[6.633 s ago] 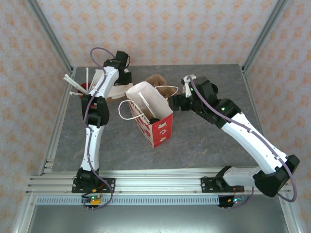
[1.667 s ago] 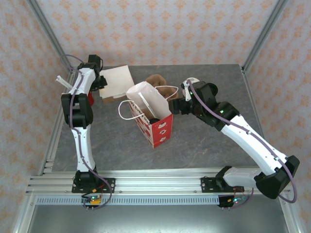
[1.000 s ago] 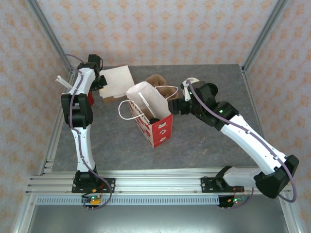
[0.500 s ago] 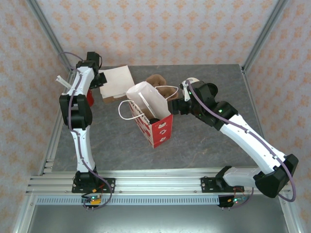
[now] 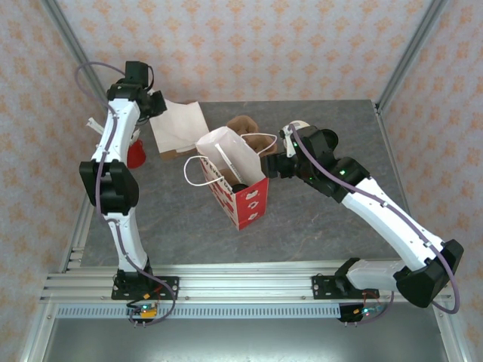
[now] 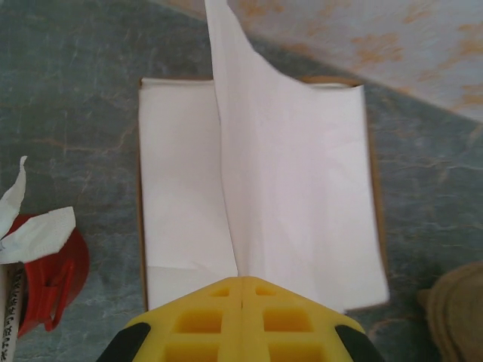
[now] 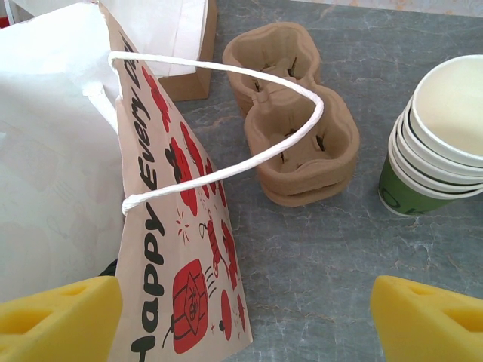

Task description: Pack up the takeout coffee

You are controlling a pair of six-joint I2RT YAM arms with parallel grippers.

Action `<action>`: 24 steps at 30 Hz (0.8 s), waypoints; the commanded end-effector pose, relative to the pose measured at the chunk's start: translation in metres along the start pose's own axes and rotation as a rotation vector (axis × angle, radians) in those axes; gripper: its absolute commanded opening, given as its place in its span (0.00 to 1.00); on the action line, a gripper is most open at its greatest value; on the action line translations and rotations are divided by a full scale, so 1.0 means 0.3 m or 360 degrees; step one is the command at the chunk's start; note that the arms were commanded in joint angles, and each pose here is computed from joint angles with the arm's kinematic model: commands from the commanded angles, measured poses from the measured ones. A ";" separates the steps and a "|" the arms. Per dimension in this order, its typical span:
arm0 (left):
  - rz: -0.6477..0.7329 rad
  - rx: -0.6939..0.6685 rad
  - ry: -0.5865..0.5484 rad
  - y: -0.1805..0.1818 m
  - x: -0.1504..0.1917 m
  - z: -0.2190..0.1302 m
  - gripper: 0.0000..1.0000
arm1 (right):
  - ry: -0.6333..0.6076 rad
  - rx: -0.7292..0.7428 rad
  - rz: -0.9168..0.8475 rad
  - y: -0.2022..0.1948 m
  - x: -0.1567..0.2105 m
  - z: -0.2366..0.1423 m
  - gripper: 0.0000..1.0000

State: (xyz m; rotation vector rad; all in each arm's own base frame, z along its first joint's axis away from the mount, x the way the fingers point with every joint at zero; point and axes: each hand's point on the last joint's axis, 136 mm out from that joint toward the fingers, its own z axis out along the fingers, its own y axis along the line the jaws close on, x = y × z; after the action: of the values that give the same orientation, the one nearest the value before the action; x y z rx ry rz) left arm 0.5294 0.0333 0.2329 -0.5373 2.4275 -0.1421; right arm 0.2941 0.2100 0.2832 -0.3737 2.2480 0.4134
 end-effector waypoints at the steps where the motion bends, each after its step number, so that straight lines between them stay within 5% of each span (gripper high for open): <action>1: -0.0048 0.0106 -0.0116 -0.046 -0.046 -0.111 0.00 | -0.0105 -0.0006 0.0024 0.005 -0.052 -0.050 0.86; 13: -0.0115 0.0380 -0.0483 -0.146 -0.131 -0.517 0.00 | -0.0165 0.0007 0.0039 -0.004 -0.072 -0.088 0.86; 24: 0.0021 0.0750 -0.0768 -0.312 -0.066 -0.990 0.00 | -0.0211 0.0148 0.0056 -0.053 -0.103 -0.118 0.86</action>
State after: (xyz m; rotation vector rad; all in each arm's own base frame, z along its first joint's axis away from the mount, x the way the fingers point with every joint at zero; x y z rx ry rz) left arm 0.4175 -0.0383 0.4587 -0.3542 1.9434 -0.4301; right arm 0.2941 0.1953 0.3053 -0.3067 2.1851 0.3764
